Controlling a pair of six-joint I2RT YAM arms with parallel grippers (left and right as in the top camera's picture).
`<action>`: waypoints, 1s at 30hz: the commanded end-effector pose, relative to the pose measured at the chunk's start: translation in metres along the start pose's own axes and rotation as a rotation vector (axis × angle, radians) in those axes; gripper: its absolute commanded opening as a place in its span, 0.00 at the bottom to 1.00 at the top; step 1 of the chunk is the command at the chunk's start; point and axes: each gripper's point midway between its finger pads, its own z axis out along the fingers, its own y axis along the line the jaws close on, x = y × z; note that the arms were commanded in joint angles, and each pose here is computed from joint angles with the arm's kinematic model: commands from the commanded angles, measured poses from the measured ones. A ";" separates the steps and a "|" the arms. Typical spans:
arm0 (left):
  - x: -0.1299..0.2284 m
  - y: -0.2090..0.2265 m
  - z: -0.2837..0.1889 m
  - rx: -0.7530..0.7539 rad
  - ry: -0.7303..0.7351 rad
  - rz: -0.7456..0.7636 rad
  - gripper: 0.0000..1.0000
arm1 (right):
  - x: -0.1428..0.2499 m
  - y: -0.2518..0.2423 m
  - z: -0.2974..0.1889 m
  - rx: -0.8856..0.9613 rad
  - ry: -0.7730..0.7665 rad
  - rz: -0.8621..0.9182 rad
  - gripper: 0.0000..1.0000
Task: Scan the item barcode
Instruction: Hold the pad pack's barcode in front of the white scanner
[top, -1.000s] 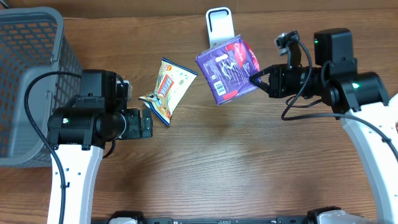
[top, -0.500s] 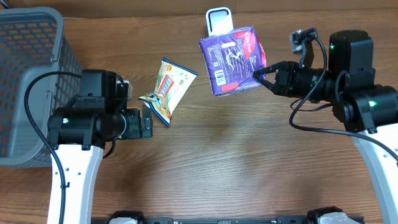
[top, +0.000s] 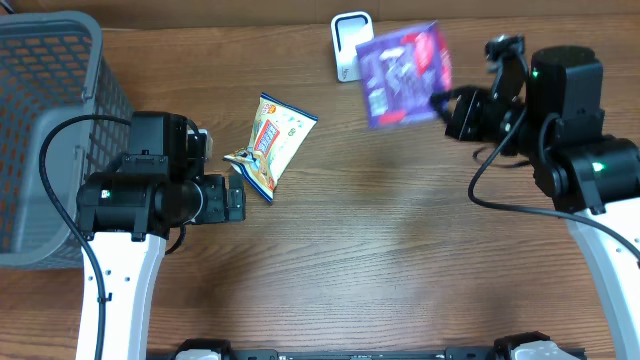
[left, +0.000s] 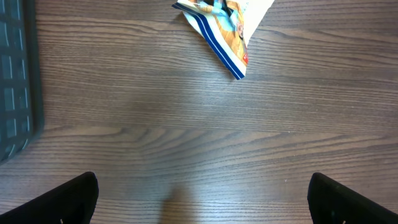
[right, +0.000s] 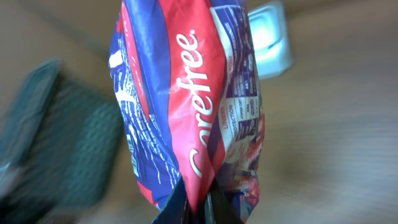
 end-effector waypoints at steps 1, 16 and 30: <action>-0.001 0.000 0.001 0.005 0.000 -0.018 1.00 | -0.037 -0.039 0.017 0.216 -0.136 -0.090 0.04; -0.001 0.000 0.001 0.005 0.000 -0.018 1.00 | -0.126 -0.065 0.120 0.339 -0.472 -0.466 0.04; -0.001 0.000 0.001 0.005 0.000 -0.018 1.00 | -0.118 -0.053 0.195 0.641 -0.520 -1.116 0.04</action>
